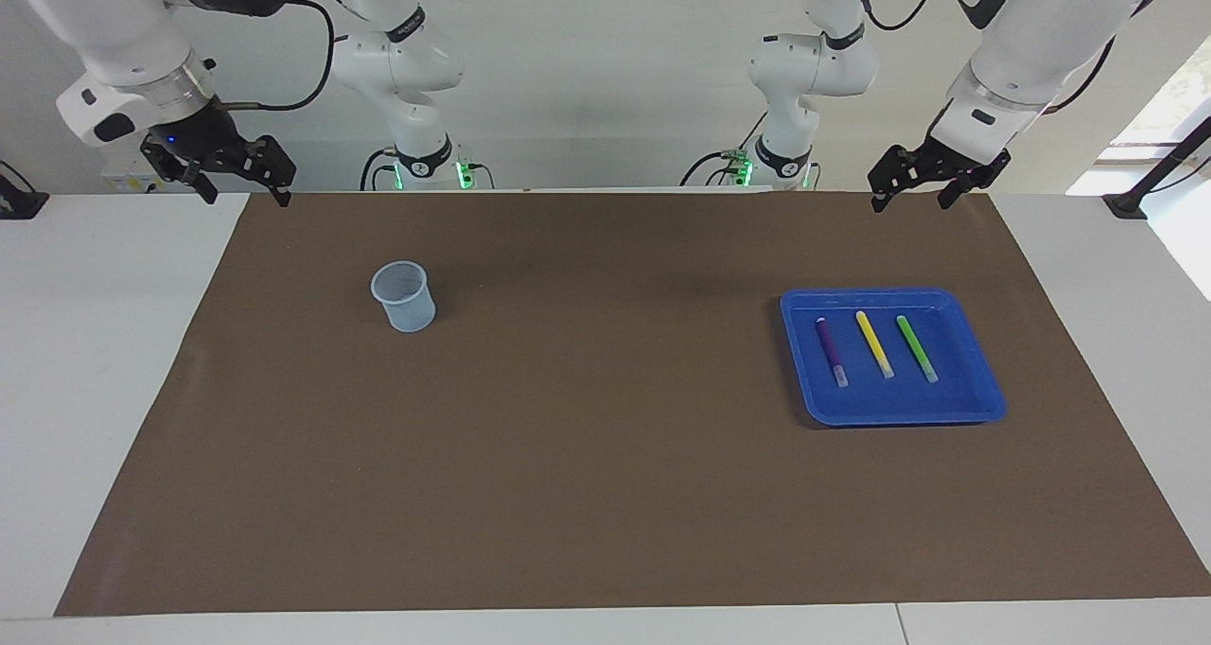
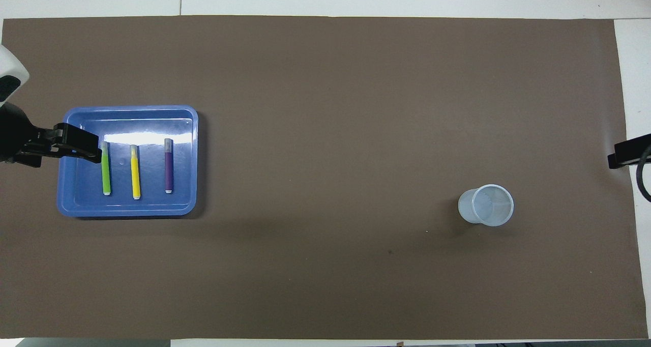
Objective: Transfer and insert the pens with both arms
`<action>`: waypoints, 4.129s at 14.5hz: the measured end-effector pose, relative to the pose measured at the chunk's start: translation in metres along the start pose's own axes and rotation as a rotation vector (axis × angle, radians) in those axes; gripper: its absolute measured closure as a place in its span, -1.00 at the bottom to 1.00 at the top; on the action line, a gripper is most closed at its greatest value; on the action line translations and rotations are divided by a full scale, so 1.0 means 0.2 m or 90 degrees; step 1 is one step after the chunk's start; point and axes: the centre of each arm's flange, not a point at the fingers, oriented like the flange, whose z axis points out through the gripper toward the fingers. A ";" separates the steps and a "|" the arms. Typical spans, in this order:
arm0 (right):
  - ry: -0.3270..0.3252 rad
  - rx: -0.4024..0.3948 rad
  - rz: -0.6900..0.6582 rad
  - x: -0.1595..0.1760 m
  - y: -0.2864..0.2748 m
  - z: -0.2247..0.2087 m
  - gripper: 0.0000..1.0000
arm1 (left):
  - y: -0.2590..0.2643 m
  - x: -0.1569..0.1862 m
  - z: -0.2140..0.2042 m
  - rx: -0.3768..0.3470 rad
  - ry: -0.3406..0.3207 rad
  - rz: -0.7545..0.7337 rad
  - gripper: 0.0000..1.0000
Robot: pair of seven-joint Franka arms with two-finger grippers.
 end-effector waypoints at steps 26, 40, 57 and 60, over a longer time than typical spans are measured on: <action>0.000 0.000 0.000 0.00 0.00 0.00 -1.00 | -0.01 0.00 0.01 0.000 -0.003 -0.003 -1.00; 0.000 0.000 0.000 0.00 0.00 0.00 -1.00 | -0.71 0.25 1.02 -0.007 0.031 -0.046 -1.00; 0.000 0.000 0.000 0.00 0.00 0.00 -1.00 | -0.76 0.44 1.57 0.006 0.009 -0.050 -0.84; 0.000 0.000 0.000 0.00 0.00 0.00 -1.00 | -0.77 0.42 1.60 0.006 0.004 -0.051 -0.59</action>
